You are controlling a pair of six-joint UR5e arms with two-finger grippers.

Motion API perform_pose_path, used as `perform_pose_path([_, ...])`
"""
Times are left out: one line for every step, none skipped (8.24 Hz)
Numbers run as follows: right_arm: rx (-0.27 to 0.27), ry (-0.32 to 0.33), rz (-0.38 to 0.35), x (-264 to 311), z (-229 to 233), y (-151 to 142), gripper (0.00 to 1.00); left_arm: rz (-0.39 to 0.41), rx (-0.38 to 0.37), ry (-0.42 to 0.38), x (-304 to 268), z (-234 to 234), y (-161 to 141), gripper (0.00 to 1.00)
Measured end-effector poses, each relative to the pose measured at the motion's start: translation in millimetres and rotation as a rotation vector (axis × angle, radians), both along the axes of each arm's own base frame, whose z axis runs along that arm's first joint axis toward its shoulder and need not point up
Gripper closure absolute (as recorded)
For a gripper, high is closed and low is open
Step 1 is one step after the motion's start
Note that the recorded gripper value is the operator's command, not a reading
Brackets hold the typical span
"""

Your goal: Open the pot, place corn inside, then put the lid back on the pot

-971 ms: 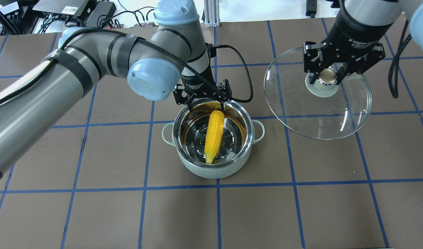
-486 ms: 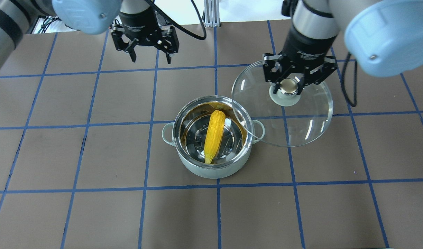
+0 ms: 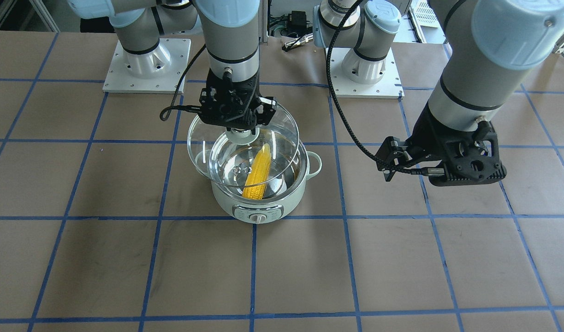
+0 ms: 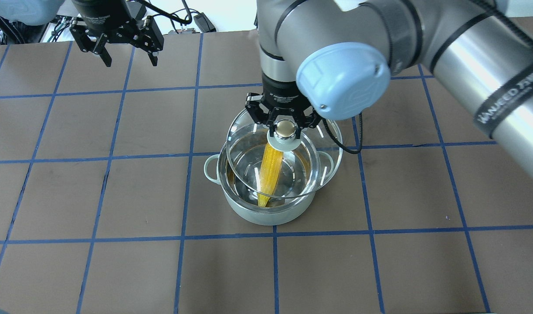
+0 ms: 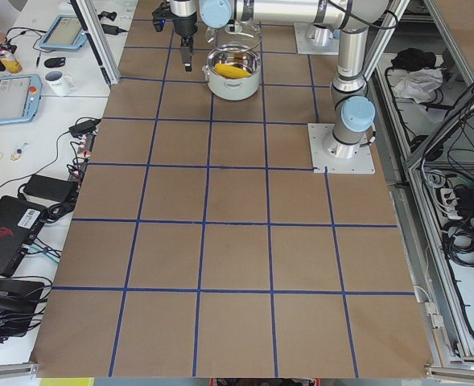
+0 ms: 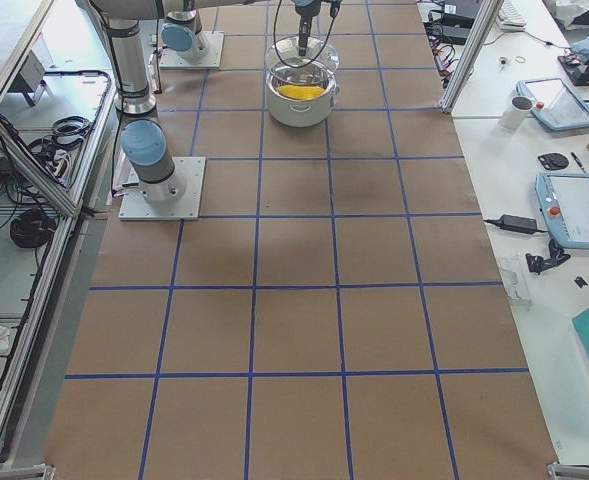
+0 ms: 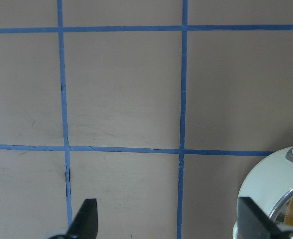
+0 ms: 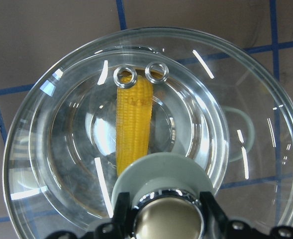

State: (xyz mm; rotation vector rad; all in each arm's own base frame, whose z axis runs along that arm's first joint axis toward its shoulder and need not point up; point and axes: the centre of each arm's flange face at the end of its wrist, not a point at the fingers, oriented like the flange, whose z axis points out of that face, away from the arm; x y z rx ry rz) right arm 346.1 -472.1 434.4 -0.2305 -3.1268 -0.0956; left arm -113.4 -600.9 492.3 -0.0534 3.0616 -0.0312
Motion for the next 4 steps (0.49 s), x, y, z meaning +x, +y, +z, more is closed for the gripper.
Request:
perform_pose_path([0.002, 0.003, -0.009, 16, -11, -1, 0.85, 0.007, -0.013, 0.000, 6, 7, 4, 0.00])
perform_pose_path([0.007, 0.007, -0.014, 24, -20, -2, 0.85, 0.008, -0.020, 0.000, 7, 11, 8, 0.00])
perform_pose_path([0.010, 0.009, -0.016, 28, -26, -3, 0.86, 0.007, -0.024, 0.002, 6, 14, 12, 0.00])
perform_pose_path([0.007, 0.008, -0.023, 29, -31, -5, 0.87, 0.006, -0.020, 0.004, 5, 13, 16, 0.00])
